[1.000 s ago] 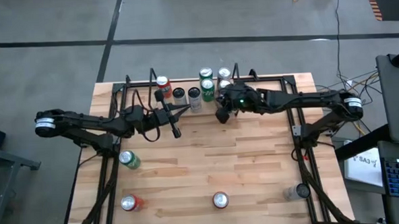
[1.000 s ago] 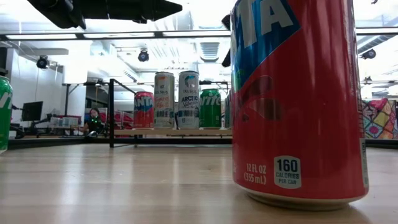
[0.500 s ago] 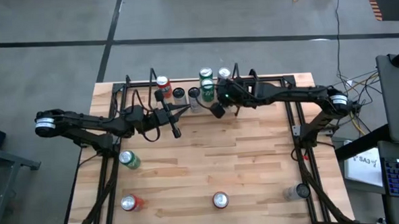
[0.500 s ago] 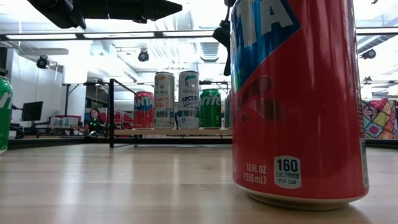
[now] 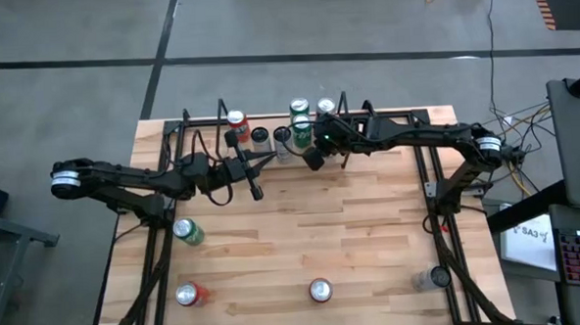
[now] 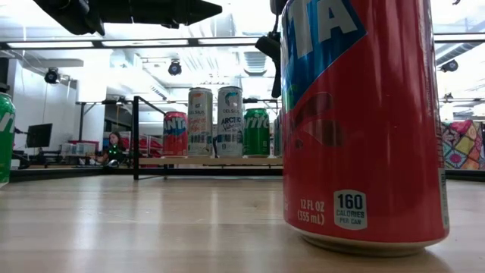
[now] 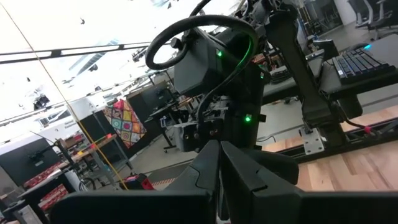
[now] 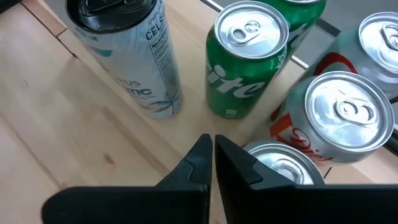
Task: Sort soda cans
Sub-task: Put the red silver soda can on the shelf and align it with the other red silver soda cans
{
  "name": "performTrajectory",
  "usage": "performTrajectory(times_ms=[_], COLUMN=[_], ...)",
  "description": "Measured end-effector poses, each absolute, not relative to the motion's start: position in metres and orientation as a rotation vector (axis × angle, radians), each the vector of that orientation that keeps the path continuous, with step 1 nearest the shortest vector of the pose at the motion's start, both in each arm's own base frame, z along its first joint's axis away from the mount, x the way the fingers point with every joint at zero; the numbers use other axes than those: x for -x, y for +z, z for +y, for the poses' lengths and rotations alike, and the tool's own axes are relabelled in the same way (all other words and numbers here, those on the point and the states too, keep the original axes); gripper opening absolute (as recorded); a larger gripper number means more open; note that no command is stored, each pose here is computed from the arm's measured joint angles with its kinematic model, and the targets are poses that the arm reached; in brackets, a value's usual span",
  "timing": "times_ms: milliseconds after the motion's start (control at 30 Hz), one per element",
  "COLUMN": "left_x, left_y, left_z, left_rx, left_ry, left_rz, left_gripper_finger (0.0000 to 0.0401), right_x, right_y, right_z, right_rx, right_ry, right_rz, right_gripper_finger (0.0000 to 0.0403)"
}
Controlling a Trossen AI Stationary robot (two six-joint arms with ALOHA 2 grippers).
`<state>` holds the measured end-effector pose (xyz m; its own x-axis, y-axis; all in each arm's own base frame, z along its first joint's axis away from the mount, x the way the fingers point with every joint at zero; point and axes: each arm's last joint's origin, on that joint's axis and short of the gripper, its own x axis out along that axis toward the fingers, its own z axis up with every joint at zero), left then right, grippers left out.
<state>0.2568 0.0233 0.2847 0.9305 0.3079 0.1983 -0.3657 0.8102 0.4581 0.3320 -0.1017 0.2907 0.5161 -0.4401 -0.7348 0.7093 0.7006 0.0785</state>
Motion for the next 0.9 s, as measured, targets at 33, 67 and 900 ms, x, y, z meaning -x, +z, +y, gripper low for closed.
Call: performTrajectory(times_ms=[33, 67, 900], left_x=[-0.257, -0.257, -0.257], left_y=[0.285, 0.285, 0.285], left_z=[0.023, 0.023, 0.023], left_rx=[-0.512, -0.512, -0.511], left_ry=[0.361, 0.361, 0.361], left_rz=[-0.117, -0.117, -0.117], left_gripper_finger=[0.0000, 0.0000, 0.0000], right_x=[-0.332, -0.332, -0.338], right_y=[0.291, 0.291, 0.274], right_z=[-0.102, -0.102, -0.105], right_rx=[-0.397, -0.398, -0.367], right_ry=[-0.713, -0.713, -0.769], right_rz=[0.753, 0.753, 0.786], right_gripper_finger=[0.0009, 0.0009, 0.0009])
